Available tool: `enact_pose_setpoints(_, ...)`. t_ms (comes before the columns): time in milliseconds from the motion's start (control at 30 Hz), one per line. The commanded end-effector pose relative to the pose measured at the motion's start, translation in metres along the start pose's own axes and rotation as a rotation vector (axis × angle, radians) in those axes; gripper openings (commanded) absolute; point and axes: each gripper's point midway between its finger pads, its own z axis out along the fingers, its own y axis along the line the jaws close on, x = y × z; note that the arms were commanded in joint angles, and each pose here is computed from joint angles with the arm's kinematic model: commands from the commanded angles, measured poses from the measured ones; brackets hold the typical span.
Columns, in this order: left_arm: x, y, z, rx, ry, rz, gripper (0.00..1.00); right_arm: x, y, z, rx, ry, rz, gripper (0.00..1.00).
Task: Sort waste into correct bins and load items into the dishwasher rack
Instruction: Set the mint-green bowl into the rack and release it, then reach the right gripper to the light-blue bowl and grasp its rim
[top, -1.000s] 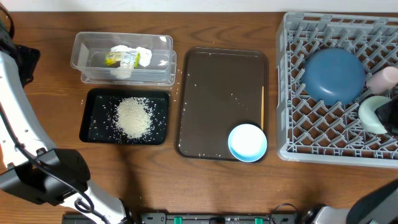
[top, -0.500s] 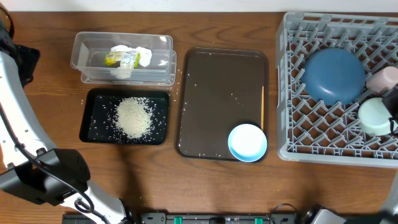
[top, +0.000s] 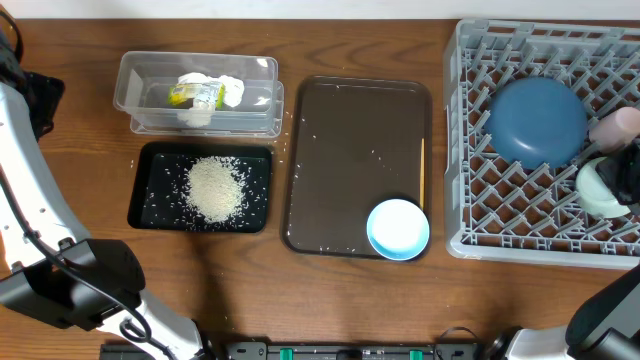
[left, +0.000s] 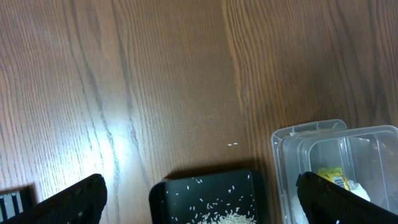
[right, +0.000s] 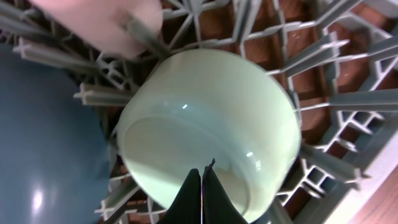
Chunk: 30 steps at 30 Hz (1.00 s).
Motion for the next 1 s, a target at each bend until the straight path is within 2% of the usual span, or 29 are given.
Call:
enact_pose_setpoints(0, -0.001, 0.001, 0.002, -0.013, -0.005, 0.0, 1.0, -0.007, -0.013, 0.005, 0.04, -0.014, 0.006, 0.03)
enact_pose_setpoints(233, -0.001, 0.001, 0.002, -0.013, -0.005, 0.0, 1.0, -0.006, -0.021, 0.028, 0.096, -0.001, 0.006, 0.02)
enact_pose_setpoints(433, -0.001, 0.001, 0.002, -0.013, -0.005, 0.0, 1.0, -0.015, -0.033, 0.021, 0.167, -0.045, 0.007, 0.01)
enact_pose_setpoints(633, -0.001, 0.001, 0.002, -0.013, -0.005, 0.0, 1.0, -0.013, 0.0, -0.009, -0.032, -0.034, 0.008, 0.01)
enact_pose_setpoints(733, -0.001, 0.001, 0.002, -0.013, -0.005, 0.0, 1.0, -0.01, 0.046, -0.044, -0.275, -0.046, -0.09, 0.04)
enact_pose_setpoints(800, -0.001, 0.001, 0.002, -0.013, -0.005, 0.0, 1.0, -0.003, 0.082, -0.077, -0.471, -0.059, -0.173, 0.09)
enact_pose_setpoints(833, -0.001, 0.001, 0.002, -0.013, -0.005, 0.0, 1.0, 0.001, 0.096, -0.093, -0.547, -0.063, -0.206, 0.19)
enact_pose_setpoints(900, -0.001, 0.001, 0.002, -0.013, -0.005, 0.0, 1.0, 0.016, 0.128, -0.128, -0.701, -0.073, -0.288, 0.52)
enact_pose_setpoints(933, -0.001, 0.001, 0.002, -0.013, -0.005, 0.0, 1.0, 0.023, 0.139, -0.14, -0.747, -0.078, -0.32, 0.63)
enact_pose_setpoints(967, -0.001, 0.001, 0.002, -0.013, -0.005, 0.0, 1.0, 0.033, 0.152, -0.153, -0.793, -0.08, -0.359, 0.7)
